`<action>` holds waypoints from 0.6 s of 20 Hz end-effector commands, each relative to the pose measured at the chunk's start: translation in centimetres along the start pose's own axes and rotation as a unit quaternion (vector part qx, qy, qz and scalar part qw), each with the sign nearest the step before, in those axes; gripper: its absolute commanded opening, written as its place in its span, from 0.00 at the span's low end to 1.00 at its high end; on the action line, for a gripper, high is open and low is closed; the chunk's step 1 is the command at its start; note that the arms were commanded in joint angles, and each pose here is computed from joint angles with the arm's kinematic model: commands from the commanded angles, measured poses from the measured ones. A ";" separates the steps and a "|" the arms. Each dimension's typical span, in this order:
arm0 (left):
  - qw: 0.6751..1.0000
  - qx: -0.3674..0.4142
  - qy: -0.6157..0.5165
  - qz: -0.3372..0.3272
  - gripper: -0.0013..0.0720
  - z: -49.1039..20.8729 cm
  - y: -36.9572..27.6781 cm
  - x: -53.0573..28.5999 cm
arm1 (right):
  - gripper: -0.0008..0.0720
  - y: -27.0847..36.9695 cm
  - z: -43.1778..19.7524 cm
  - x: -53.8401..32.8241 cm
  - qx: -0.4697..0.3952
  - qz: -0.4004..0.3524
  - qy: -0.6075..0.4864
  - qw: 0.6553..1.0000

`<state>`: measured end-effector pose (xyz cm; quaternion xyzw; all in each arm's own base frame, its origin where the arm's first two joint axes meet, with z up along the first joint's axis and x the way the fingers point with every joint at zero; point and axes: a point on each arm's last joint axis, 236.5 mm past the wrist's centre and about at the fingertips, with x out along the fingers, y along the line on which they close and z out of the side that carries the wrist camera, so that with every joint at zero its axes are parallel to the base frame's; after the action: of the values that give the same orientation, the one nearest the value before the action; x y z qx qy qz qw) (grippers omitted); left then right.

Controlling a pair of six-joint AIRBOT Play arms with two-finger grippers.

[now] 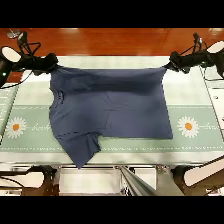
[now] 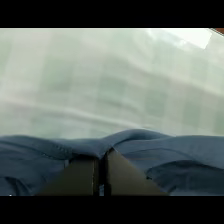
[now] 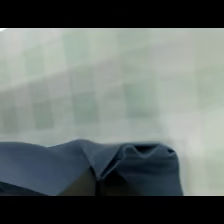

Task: Fold the shirts.

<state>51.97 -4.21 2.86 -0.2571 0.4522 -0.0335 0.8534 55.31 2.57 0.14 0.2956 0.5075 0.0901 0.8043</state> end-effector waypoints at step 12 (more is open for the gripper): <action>0.968 0.050 0.246 0.020 0.05 -10.7 6.2 -5.2 | 0.04 -4.1 -6.4 -5.6 -0.069 -0.055 0.158 0.984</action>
<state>42.48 -2.22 0.54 -0.2018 0.6073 -0.0901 0.7632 49.20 0.29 1.45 0.2216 0.5929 0.1353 0.7623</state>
